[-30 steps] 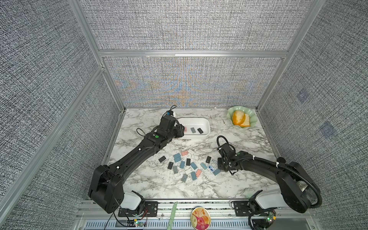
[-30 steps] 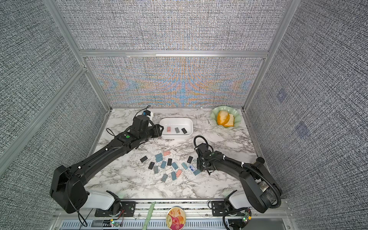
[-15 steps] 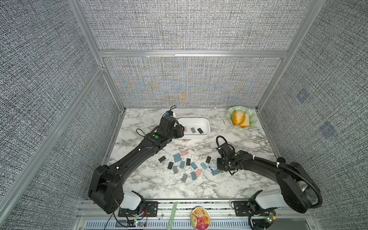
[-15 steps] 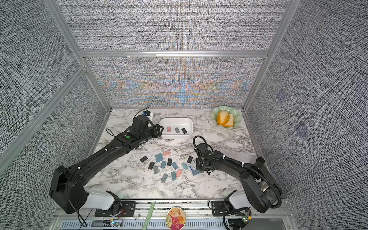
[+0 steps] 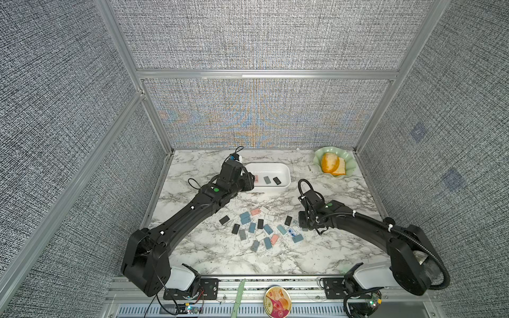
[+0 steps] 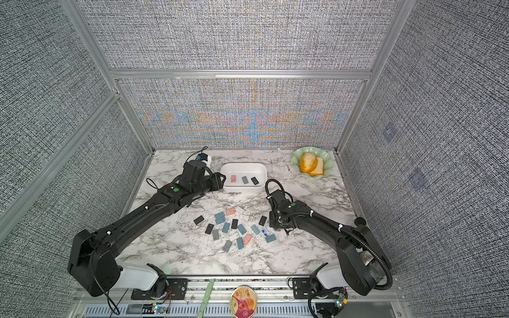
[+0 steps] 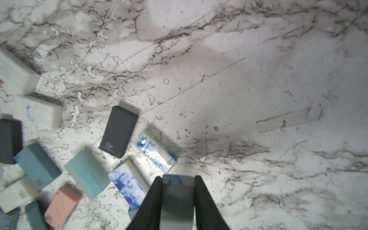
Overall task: Put the eraser in the storage box
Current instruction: Pick up the eraser from the center of the board, then place the eraser in the storage box.
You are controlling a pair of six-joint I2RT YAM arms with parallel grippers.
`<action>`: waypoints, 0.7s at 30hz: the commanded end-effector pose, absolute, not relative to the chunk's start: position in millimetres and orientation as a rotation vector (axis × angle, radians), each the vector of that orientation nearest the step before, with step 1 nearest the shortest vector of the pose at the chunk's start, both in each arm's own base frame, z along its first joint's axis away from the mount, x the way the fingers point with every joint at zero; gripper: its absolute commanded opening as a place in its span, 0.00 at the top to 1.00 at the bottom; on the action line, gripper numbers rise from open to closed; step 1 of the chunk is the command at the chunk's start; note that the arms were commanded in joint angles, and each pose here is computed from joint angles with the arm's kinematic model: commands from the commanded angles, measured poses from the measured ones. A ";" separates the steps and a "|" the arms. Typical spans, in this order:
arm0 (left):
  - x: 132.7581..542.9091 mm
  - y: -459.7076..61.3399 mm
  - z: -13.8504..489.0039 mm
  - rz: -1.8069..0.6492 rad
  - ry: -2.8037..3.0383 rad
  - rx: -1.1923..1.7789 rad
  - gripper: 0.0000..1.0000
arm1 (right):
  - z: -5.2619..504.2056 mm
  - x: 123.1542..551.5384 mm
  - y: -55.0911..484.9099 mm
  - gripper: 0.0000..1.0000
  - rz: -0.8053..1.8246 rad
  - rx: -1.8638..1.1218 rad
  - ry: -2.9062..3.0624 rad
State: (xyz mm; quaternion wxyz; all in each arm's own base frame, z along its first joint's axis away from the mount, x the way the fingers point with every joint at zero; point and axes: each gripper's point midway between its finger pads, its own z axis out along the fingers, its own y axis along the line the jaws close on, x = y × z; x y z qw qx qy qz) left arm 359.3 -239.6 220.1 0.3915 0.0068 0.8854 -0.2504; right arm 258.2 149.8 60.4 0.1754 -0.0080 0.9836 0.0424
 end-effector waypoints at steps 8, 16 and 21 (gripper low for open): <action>358.5 -232.6 223.2 -0.612 2.224 0.003 0.50 | 83.2 281.8 166.8 0.71 0.135 -0.111 2.766; 355.3 -225.7 223.6 -0.595 2.217 -0.016 0.50 | 92.5 312.1 187.8 0.71 0.168 -0.168 2.758; 351.8 -219.6 227.5 -0.584 2.202 -0.030 0.50 | 98.5 337.5 202.3 0.71 0.198 -0.197 2.744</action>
